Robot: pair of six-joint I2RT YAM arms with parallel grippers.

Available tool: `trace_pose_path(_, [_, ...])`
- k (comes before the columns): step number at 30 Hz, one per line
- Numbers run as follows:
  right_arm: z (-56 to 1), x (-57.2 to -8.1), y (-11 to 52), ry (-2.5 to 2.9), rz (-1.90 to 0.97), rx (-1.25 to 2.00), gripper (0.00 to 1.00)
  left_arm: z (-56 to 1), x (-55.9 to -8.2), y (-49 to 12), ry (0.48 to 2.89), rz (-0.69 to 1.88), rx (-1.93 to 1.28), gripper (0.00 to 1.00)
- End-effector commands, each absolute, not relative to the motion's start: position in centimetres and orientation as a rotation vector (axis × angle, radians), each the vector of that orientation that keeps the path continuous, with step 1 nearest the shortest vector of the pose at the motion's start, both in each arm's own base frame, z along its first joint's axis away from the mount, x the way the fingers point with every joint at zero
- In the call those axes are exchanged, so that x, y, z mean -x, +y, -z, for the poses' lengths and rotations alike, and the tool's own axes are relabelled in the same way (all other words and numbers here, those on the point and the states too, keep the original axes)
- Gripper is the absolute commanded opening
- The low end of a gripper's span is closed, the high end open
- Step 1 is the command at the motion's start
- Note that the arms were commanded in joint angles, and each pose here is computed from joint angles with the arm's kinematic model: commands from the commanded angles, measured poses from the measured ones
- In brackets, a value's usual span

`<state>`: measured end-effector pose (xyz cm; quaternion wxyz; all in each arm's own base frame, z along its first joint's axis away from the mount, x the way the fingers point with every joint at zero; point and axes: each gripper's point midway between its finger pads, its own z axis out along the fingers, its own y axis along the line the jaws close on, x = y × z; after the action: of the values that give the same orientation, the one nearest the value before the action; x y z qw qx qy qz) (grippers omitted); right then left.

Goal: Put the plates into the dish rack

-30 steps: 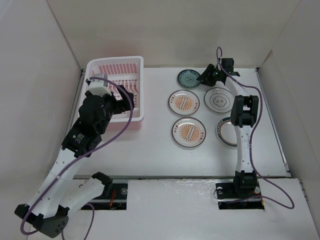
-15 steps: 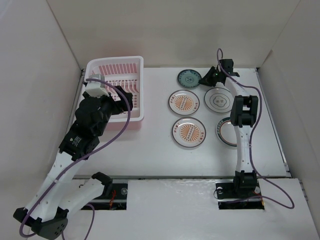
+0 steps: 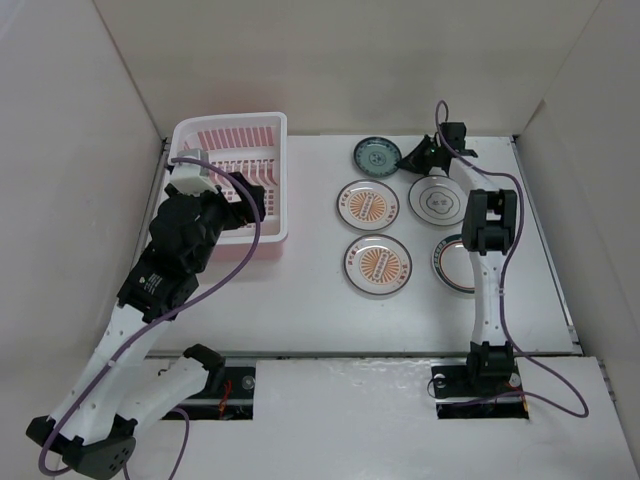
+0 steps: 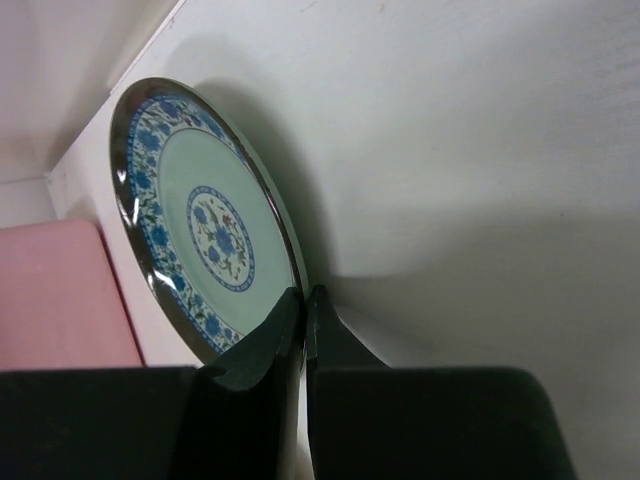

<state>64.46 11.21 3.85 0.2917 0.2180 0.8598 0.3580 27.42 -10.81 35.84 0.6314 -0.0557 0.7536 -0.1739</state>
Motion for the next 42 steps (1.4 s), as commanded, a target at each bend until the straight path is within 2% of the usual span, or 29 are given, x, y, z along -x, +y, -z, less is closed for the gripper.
trace_pose_path(1, [-11.2, -65.7, 12.3, 2.12, -1.017, -0.494, 0.0, -37.0, -27.3, -11.0, 1.673, 0.427, 0.129, 1.0])
trace_pose_path(8, [-21.9, -65.0, 13.2, 1.926, -1.046, -0.32, 0.0, -37.6, -27.0, -11.0, 1.631, 0.455, 0.125, 1.0])
trace_pose_path(12, [-29.6, -61.9, 13.2, 1.817, -0.96, -0.153, 0.0, -37.2, -27.8, -11.1, 1.658, 0.429, 0.146, 1.0])
trace_pose_path(15, [-32.1, -58.5, 14.6, 1.795, -0.963, 0.041, 0.0, -38.2, -29.0, -12.0, 1.664, 0.492, 0.136, 1.0])
trace_pose_path(20, [-32.3, -53.2, 17.6, 1.814, -0.868, 0.289, 0.0, -44.1, -29.8, -15.5, 1.528, 0.763, -0.005, 1.0])
trace_pose_path(24, [-32.1, -48.9, 21.4, 1.807, -0.877, 0.4, 0.0, -46.2, -32.5, -17.5, 1.484, 0.802, -0.071, 1.0])
trace_pose_path(29, [-32.7, -47.1, 24.0, 1.787, -0.925, 0.476, 0.0, -42.7, -36.0, -22.2, 1.558, 0.883, -0.249, 1.0])
trace_pose_path(37, [-33.9, -45.9, 24.3, 1.759, -0.937, 0.498, 0.0, -38.3, -39.7, -21.1, 1.664, 0.72, -0.162, 1.0])
trace_pose_path(42, [-34.1, -43.9, 25.8, 1.741, -1.082, 0.606, 0.0, -36.4, -41.0, -21.4, 1.715, 0.705, -0.152, 0.96])
